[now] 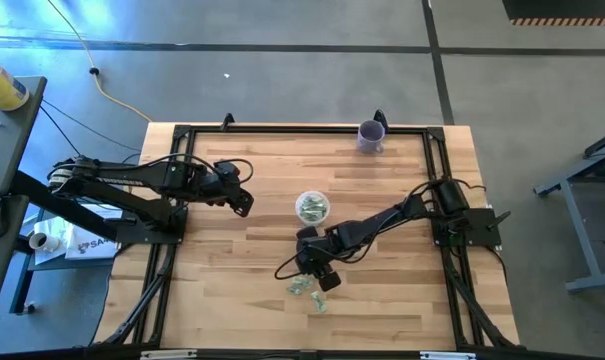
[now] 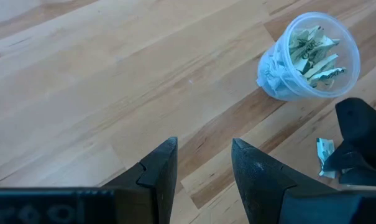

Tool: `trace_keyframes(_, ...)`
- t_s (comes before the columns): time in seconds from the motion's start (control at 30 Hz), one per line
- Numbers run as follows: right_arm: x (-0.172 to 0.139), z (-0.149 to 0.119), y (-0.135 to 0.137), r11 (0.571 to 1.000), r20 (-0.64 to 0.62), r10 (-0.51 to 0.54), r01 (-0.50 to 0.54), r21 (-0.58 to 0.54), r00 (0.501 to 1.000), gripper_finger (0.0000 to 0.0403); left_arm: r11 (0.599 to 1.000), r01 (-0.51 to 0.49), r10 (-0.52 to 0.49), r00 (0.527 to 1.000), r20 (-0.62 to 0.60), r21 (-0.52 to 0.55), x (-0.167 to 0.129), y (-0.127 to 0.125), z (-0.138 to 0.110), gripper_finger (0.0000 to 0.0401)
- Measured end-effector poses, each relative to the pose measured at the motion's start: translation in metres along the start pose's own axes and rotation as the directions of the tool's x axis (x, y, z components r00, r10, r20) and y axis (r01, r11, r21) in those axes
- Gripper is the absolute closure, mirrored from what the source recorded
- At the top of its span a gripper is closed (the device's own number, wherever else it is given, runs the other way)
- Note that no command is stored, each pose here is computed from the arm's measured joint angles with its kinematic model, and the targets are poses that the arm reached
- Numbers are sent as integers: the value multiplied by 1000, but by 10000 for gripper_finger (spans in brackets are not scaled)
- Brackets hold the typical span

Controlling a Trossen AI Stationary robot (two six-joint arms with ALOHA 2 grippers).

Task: Pick and place Stevia / Truvia into bins
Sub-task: Put the green stevia packet into the transparent container

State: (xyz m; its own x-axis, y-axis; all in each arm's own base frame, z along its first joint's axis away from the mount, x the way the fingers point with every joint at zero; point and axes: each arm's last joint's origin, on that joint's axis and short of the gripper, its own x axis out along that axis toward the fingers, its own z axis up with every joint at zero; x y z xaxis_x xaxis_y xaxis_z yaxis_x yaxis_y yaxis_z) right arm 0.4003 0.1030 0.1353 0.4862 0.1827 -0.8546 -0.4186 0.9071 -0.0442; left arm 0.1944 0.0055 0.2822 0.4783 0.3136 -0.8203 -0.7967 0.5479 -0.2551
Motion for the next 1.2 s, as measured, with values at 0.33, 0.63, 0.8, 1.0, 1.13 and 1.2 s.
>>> trace_keyframes(0.33, 3, -6, -11, 998, -35, -32, 33, 48, 999, 274, 1000, -3, 3, 1000, -2, 1, 0, 0, 0, 217)
trace_keyframes(0.63, 3, -8, -16, 997, -54, -41, 44, 59, 998, 333, 1000, -3, 3, 1000, -1, 1, 0, 0, 0, 217)
trace_keyframes(0.8, 3, -8, -16, 997, -55, -42, 45, 61, 998, 370, 1000, -3, 3, 1000, 0, 1, 0, 0, 0, 217)
trace_keyframes(1.0, 0, -8, -16, 995, -55, -56, 61, 84, 997, 398, 1000, -6, 6, 1000, 4, 1, 0, 0, 0, 217)
trace_keyframes(1.13, -4, -6, -17, 991, -55, -89, 94, 92, 995, 397, 1000, -6, 6, 1000, 4, 1, 0, 0, 0, 217)
trace_keyframes(1.2, -6, -4, -17, 989, -59, -93, 99, 107, 994, 400, 1000, -6, 6, 1000, 4, 1, 0, 0, 0, 217)
